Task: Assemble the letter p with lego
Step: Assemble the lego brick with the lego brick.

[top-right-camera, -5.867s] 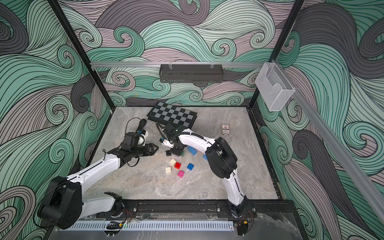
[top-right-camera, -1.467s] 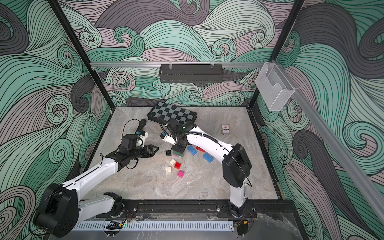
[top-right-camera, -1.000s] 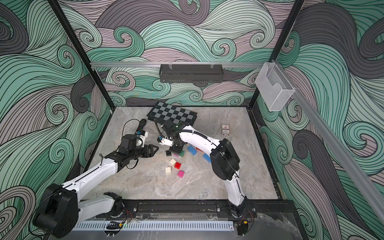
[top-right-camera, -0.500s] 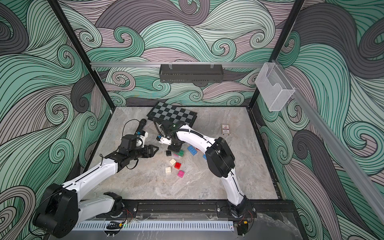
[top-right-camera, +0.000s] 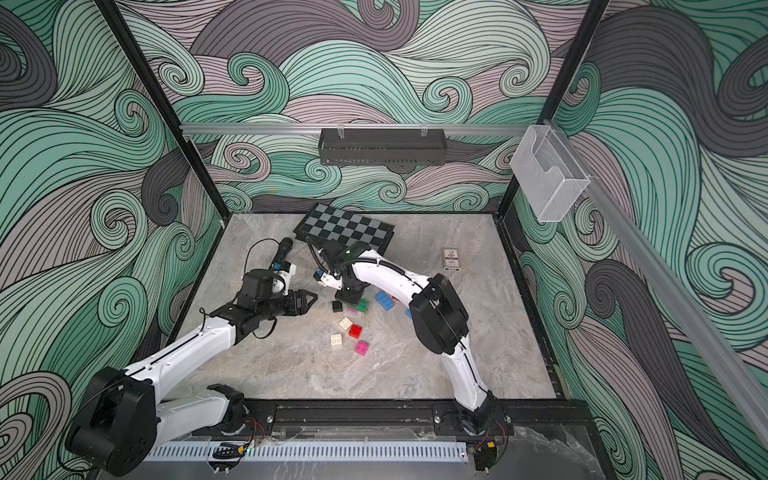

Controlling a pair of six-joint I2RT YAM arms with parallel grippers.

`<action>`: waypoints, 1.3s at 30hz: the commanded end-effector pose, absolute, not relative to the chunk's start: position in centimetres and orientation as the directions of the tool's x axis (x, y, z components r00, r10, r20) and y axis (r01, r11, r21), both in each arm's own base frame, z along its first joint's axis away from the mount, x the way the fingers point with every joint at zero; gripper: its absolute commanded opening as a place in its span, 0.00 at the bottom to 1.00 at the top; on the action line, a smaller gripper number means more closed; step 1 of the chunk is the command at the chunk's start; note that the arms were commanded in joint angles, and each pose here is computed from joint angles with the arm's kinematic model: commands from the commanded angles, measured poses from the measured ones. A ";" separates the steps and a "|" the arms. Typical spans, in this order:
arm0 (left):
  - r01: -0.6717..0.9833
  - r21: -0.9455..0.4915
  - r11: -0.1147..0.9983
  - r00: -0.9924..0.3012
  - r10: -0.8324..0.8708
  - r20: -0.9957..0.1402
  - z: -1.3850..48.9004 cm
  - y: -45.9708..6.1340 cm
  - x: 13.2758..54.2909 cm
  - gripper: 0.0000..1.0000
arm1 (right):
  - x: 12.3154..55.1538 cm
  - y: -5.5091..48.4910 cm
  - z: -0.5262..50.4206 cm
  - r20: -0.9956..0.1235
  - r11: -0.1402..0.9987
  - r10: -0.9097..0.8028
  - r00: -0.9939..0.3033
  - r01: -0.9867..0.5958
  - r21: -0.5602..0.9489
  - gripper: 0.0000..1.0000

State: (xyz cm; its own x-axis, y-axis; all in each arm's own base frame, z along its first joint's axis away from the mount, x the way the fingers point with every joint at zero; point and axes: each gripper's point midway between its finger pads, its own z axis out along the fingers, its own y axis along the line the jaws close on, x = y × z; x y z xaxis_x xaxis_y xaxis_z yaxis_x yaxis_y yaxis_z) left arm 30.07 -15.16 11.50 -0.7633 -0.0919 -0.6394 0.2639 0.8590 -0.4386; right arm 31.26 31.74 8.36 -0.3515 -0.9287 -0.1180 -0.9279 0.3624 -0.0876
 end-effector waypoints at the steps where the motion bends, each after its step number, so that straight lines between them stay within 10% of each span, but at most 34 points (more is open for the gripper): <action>1: 0.299 -0.435 0.849 -0.744 -0.079 -0.664 12.3 -15.4 30.1 0.65 | 30.9 31.4 7.4 -0.086 0.371 -0.927 -0.365 -0.926 -0.064 0.15; 32: 0.296 -0.426 0.855 -0.743 -0.074 -0.665 12.3 -15.3 30.1 0.65 | 28.9 29.9 2.3 0.059 0.337 -0.940 -0.337 -0.941 -0.018 0.15; 39: 0.295 -0.425 0.855 -0.746 -0.072 -0.663 12.2 -15.3 30.1 0.65 | 30.1 30.9 5.2 -0.021 0.367 -0.930 -0.367 -0.928 -0.060 0.38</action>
